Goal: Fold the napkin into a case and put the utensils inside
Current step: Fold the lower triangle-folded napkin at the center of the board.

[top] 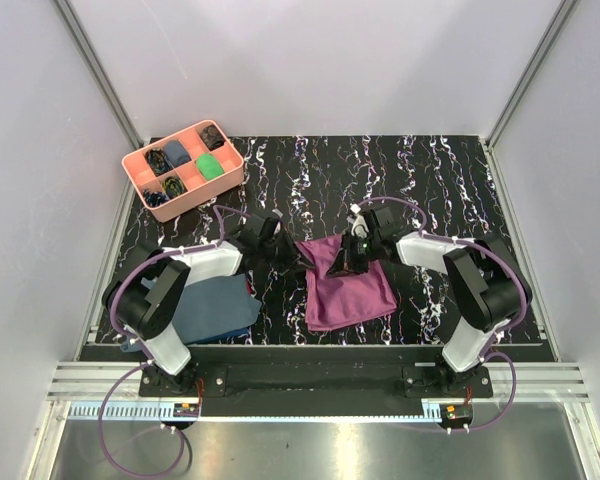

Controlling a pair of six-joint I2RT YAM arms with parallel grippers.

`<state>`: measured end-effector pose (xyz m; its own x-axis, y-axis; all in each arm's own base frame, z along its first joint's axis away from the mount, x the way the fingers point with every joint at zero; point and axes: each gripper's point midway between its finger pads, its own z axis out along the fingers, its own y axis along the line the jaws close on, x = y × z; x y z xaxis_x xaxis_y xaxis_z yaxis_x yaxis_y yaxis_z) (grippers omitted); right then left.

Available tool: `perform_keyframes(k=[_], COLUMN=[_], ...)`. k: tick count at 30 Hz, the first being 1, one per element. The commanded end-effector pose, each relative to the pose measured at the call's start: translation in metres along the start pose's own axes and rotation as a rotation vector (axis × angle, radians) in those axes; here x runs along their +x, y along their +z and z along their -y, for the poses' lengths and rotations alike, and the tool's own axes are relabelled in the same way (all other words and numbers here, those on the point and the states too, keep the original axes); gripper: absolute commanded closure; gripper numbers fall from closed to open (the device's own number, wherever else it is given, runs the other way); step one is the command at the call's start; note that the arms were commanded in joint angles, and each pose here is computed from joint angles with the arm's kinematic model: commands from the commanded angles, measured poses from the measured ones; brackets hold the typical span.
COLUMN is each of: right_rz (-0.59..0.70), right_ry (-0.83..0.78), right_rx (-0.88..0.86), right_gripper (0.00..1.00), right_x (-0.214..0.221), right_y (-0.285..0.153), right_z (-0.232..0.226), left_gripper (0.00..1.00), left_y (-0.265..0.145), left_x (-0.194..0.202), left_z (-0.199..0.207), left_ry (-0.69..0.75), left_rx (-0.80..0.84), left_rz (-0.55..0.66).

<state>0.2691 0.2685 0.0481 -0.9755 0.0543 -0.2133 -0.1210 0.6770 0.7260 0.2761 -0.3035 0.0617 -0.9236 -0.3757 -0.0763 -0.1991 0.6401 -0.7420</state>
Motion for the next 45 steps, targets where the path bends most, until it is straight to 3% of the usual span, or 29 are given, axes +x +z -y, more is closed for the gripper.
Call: perform_keyframes(k=[1,14,24,31,45], right_rz=[0.009,-0.037,-0.049,-0.008,0.033], right_ry=[-0.05,-0.012,0.04,0.043,0.045], right_rx=[0.073,0.079,-0.004,-0.025,0.083], right_gripper=[0.92,0.98,0.98,0.98,0.98], right_x=[-0.009,0.003,0.018,0.009,0.004], right_y=[0.003,0.024,0.028,0.009,-0.033], right_z=[0.015,0.036,0.032,0.014,0.03], left_gripper=[1.0,1.0,1.0,1.0,1.0], left_y=[-0.012,-0.009,0.024,0.042,0.05], left_x=[-0.011,-0.008,0.006,0.008,0.014], left_z=[0.027,0.043,0.076,0.078,0.071], left_ry=[0.049,0.044,0.084,0.103,0.113], left_rx=[0.056,0.077,0.081,0.042,0.009], left_rz=[0.044,0.04,0.003,0.008,0.001])
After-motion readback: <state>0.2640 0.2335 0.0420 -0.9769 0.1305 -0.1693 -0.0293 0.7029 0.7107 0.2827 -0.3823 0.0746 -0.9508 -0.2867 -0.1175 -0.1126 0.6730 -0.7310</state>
